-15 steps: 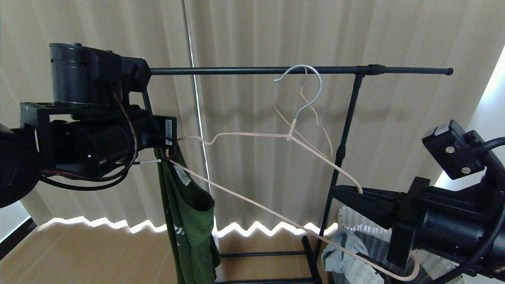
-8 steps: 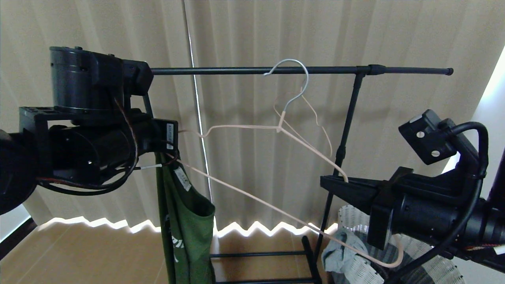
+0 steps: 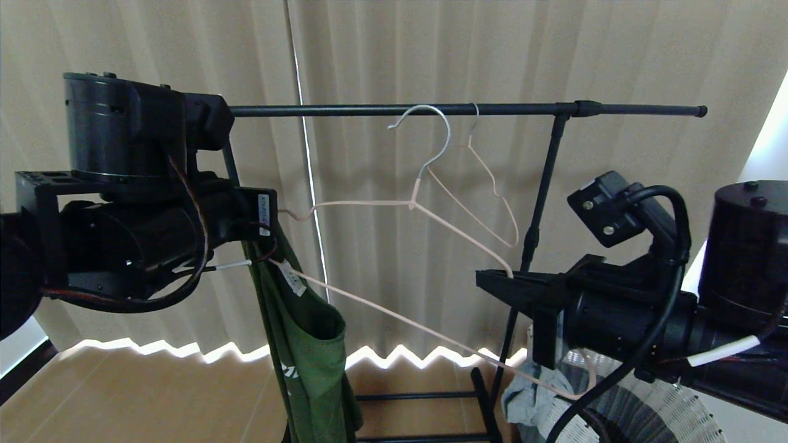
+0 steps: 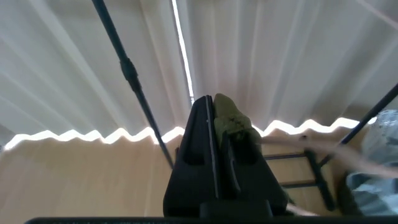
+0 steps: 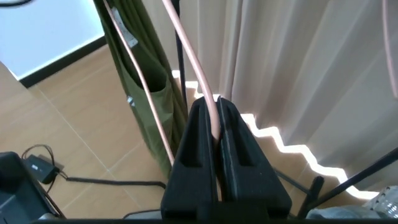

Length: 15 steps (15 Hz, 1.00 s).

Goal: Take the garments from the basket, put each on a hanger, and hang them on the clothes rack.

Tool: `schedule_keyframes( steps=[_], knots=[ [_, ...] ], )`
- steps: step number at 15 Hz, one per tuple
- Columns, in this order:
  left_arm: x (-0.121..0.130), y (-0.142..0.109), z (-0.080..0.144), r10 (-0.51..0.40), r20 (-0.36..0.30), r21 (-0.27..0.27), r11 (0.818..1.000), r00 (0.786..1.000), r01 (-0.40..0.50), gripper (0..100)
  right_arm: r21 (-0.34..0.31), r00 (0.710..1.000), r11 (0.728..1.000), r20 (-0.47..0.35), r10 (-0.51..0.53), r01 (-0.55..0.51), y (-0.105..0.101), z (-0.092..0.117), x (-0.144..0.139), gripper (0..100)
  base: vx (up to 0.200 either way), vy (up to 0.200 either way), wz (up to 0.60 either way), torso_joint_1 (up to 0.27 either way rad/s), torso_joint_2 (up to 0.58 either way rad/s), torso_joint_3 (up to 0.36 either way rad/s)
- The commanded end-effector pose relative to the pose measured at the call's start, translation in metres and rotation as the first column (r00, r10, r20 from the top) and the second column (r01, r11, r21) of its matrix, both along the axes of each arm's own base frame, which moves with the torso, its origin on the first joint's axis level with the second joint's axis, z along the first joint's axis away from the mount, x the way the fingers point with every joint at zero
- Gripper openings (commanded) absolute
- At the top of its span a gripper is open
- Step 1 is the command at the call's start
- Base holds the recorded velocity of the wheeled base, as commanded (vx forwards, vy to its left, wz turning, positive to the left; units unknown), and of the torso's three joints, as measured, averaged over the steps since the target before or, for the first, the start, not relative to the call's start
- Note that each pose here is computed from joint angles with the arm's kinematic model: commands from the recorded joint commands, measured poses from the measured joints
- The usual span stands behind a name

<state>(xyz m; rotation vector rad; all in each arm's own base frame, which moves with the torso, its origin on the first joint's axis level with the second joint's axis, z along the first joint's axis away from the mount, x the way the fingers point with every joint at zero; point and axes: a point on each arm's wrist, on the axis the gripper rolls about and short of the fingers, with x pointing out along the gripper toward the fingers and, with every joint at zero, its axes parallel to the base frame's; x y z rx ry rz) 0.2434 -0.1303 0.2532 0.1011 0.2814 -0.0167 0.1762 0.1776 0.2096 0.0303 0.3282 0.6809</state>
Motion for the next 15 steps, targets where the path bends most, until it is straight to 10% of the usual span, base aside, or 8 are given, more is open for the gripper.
schedule_keyframes(
  steps=[1, 6, 15],
  knots=[
    [-0.001, -0.001, 0.001, -0.003, 0.001, -0.01, 1.0, 1.0, 0.003, 0, -0.032, 0.999, 0.999, -0.033, 0.003, -0.004, 0.015, -0.011, 0.013, 0, 0.0, 0.0, 0.0, 0.0, 0.0, 0.0],
    [-0.001, 0.0, 0.002, 0.003, 0.008, -0.018, 1.0, 1.0, -0.003, 0, -0.043, 0.997, 0.999, -0.075, -0.037, 0.034, 0.039, -0.024, 0.01, 0, 0.0, 0.0, 0.0, 0.0, 0.0, 0.0],
    [-0.005, 0.008, 0.004, 0.052, 0.002, 0.005, 0.999, 0.999, -0.052, 0, -0.011, 0.97, 0.97, -0.023, -0.244, 0.244, 0.008, -0.008, 0.03, 0, 0.0, 0.0, 0.0, 0.0, 0.0, 0.0]
  ],
)
